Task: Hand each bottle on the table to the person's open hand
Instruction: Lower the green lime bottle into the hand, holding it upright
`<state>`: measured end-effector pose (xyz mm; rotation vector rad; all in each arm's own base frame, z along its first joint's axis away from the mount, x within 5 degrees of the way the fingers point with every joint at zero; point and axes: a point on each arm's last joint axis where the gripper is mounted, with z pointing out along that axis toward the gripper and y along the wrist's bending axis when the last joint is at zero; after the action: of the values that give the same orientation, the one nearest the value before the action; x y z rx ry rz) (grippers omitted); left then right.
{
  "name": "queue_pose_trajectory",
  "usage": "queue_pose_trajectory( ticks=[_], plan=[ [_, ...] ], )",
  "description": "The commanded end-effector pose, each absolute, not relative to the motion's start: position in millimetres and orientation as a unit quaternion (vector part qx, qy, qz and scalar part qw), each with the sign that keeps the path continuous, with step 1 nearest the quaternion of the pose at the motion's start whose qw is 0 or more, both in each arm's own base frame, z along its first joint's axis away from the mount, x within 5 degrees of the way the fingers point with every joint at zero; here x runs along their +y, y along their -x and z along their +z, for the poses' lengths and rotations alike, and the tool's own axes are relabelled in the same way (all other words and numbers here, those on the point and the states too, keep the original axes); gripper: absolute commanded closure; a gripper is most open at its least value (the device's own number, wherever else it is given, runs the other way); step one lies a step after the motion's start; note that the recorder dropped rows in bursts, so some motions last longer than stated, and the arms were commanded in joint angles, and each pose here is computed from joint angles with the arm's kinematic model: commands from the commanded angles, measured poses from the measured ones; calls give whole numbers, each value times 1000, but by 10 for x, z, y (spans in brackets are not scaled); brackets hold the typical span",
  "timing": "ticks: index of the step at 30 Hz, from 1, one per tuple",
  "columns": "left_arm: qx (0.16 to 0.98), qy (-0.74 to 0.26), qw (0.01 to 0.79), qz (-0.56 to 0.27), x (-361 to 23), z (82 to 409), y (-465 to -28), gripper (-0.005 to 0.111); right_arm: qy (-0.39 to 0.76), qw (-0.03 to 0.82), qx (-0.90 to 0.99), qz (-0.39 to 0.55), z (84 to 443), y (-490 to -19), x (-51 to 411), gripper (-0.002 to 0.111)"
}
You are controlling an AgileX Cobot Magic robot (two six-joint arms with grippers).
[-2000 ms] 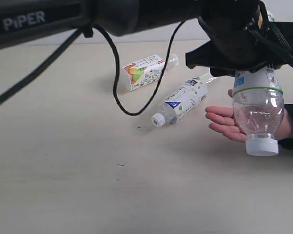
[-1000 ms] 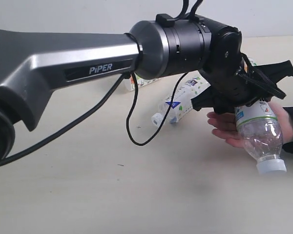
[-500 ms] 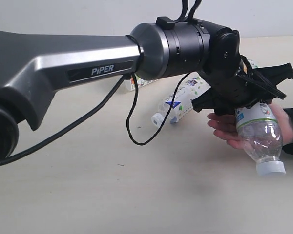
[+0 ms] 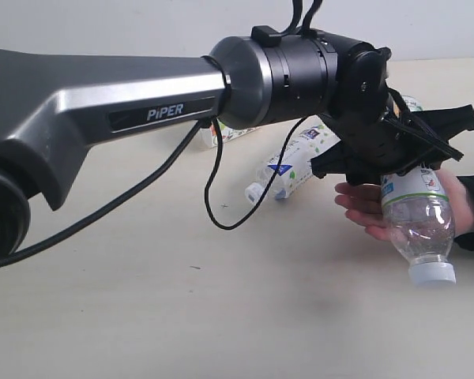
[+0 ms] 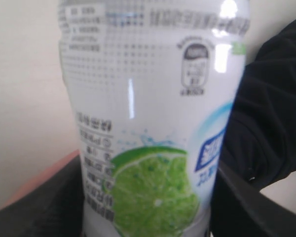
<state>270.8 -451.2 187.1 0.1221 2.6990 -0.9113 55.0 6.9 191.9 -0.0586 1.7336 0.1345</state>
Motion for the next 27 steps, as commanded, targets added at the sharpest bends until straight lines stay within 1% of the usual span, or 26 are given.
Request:
queue_pose_trajectory(
  ticks=[1,9,11,13,15,20,27],
  plan=[
    [935,-47,150,-317,-4505,1912,-2723,53,26,647,760,57,1911,-549,67,108],
    [934,-45,151,-320,-4509,1915,-2726,52,26,647,760,57,1911,-549,67,108],
    [934,-47,151,-320,-4509,1915,-2726,43,26,647,760,57,1911,-549,67,108],
    [933,-55,154,-319,-4510,1916,-2727,30,26,647,760,57,1911,-549,67,108],
    [933,-62,158,-319,-4509,1926,-2726,24,26,647,760,57,1911,-549,67,108],
    [931,-69,163,-319,-4506,1949,-2728,29,26,647,760,57,1911,-549,67,108],
    [929,-81,172,-317,-4466,2017,-2767,29,26,647,760,57,1911,-549,67,108]
  ],
)
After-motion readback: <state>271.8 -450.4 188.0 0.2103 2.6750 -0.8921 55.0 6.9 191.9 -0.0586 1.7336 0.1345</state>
